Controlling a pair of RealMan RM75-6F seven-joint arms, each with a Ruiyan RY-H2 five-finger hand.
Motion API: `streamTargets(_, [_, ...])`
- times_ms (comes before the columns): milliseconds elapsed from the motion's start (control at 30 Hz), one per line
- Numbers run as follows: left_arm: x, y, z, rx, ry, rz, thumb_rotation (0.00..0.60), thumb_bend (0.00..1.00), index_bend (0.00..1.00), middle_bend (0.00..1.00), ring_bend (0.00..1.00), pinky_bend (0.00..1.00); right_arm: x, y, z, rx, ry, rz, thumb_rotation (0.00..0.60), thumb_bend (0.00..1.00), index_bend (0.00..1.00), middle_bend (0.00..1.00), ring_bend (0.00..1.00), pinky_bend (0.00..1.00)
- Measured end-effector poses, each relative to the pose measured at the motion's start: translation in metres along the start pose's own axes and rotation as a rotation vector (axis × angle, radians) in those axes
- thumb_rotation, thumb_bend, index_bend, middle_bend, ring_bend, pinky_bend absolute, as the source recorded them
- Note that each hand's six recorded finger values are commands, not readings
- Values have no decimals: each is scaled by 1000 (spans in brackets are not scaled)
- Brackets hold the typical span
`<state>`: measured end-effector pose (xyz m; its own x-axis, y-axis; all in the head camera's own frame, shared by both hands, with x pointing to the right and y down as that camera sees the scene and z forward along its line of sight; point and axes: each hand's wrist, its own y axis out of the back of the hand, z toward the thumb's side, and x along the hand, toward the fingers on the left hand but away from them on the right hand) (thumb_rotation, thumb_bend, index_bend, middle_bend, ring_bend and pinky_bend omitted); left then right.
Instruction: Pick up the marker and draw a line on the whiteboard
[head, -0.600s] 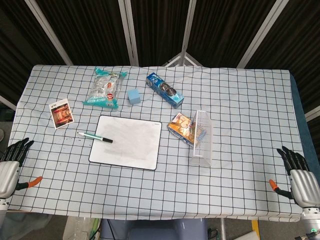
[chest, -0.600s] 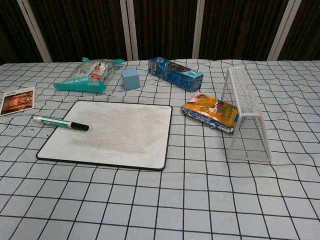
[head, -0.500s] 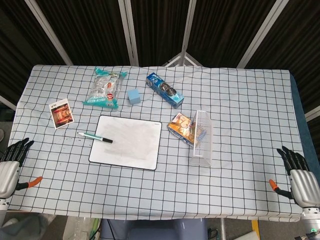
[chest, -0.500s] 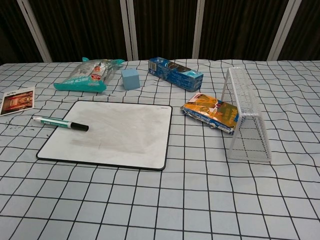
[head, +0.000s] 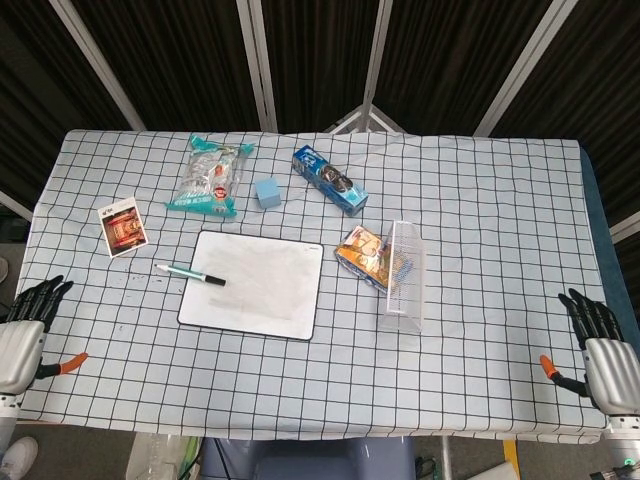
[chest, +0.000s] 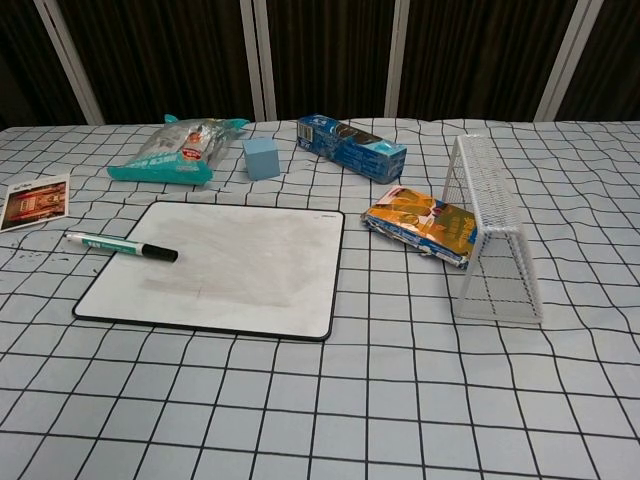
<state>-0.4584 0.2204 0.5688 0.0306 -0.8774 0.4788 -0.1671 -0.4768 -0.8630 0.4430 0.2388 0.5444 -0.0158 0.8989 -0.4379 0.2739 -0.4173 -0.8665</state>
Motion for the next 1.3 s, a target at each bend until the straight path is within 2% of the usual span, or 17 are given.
streamTargets(167, [23,1,12,62,-36,-10,600,167,58,0,0,0,1,-1,-1,-8,-3,7,600,299,0,0,0,0])
streamTargets(400, [71,-8,42,120,-101,-53,600,290,312,15,0,0,2,-3,-2,-20,-8,15,600,299,0,0,0,0])
streamTargets(533, [106,-21,67,166,-142,-88,600,333,381,47,0,0,2,-3,-2,-28,-11,20,600,299,0,0,0,0])
streamTargets(833, [160,-57,102,254,-164,-140,600,391,449,62,0,0,3,0,-7,-58,-24,18,600,299,0,0,0,0])
streamTargets(1300, [192,-99,134,387,-212,-196,600,422,443,62,0,0,6,3,-15,-79,-51,15,600,300,0,0,0,0])
